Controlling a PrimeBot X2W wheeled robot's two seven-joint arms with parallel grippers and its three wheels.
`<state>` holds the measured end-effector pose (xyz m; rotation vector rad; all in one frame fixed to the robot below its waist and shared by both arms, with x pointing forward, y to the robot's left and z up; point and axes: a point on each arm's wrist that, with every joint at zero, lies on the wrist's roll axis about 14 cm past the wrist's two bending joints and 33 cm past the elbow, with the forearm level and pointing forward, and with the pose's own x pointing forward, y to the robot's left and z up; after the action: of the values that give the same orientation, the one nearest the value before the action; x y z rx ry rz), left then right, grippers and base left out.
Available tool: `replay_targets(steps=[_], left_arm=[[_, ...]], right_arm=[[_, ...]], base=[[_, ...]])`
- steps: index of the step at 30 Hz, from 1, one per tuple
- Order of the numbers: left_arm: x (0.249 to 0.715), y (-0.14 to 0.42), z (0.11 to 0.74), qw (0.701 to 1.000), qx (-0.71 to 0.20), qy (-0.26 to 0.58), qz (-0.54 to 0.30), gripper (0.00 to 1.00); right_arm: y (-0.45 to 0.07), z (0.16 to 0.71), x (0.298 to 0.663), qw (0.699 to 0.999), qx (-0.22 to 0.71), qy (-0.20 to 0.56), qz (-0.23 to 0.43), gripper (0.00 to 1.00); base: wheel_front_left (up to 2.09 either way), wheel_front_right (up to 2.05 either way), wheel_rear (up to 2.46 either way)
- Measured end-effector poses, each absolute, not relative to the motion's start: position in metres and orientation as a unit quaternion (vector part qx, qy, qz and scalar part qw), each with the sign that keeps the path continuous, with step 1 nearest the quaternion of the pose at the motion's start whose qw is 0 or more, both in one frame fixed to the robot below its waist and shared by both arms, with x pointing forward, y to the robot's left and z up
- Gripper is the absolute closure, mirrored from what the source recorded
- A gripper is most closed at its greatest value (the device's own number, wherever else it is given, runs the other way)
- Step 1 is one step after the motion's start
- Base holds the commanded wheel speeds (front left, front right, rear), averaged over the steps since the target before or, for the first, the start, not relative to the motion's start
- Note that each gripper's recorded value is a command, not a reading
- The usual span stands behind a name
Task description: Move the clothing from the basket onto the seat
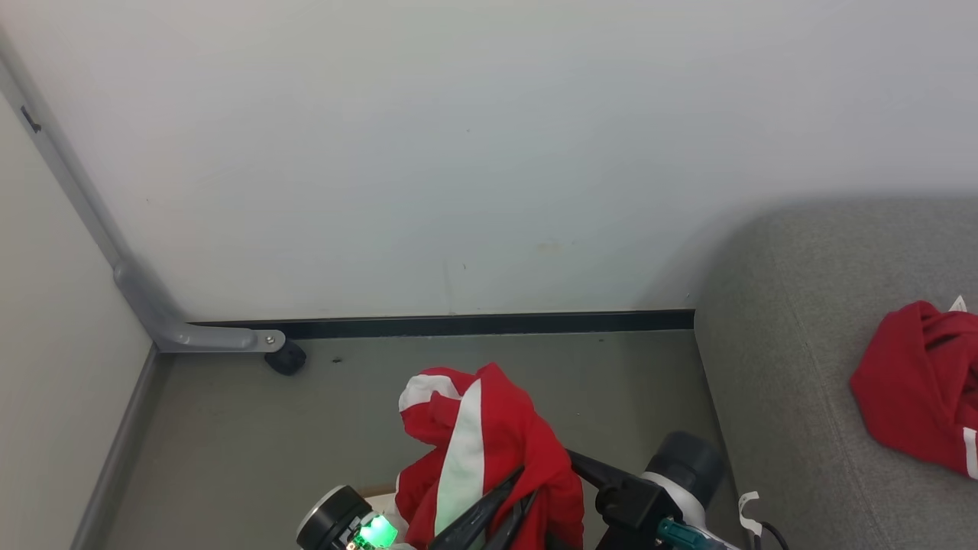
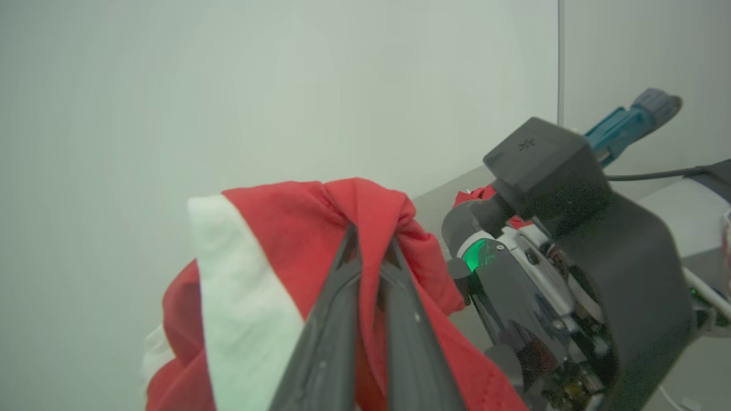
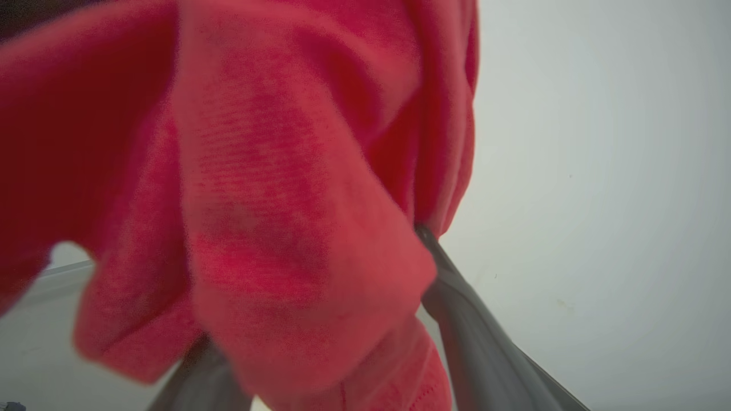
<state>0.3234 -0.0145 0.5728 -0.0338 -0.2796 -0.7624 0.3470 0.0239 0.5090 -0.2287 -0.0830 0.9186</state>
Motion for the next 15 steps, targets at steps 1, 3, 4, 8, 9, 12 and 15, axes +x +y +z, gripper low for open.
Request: replay_targets(steps=[1,3,4,8,9,12,15], left_arm=[[0.3221,-0.0159,0.5727,0.917,-0.018,-0.135,-0.374,1.00],[0.3199,-0.0182,0.5721,0.915,-0.019,-0.134,-0.379,1.00],[0.3188,-0.0191,0.5716,0.915,-0.020,-0.133,-0.381,1.00],[0.3183,-0.0192,0.5721,0.914,-0.024,-0.132,-0.382,1.00],[0.3190,-0.0183,0.5727,0.915,-0.024,-0.133,-0.380,1.00],[0.3229,-0.0130,0.5748,0.919,-0.033,-0.134,-0.370,1.00],[0.3247,-0.0102,0.5760,0.921,-0.040,-0.133,-0.365,1.00]], right_arm=[[0.0248,0.5089,0.3475,0.890,-0.106,-0.038,0.441,0.00],[0.0265,0.5090,0.3487,0.893,-0.099,-0.036,0.438,0.00],[0.0273,0.5100,0.3495,0.894,-0.095,-0.036,0.436,0.00],[0.0303,0.5129,0.3503,0.896,-0.085,-0.038,0.435,0.00],[0.0303,0.5131,0.3505,0.896,-0.083,-0.038,0.434,0.00],[0.0295,0.5146,0.3515,0.898,-0.079,-0.039,0.431,0.00],[0.0263,0.5181,0.3545,0.903,-0.068,-0.041,0.422,0.00]], base=[[0.00,0.00,0.00],[0.00,0.00,0.00],[0.00,0.00,0.00],[0.00,0.00,0.00],[0.00,0.00,0.00],[0.00,0.00,0.00],[0.00,0.00,0.00]])
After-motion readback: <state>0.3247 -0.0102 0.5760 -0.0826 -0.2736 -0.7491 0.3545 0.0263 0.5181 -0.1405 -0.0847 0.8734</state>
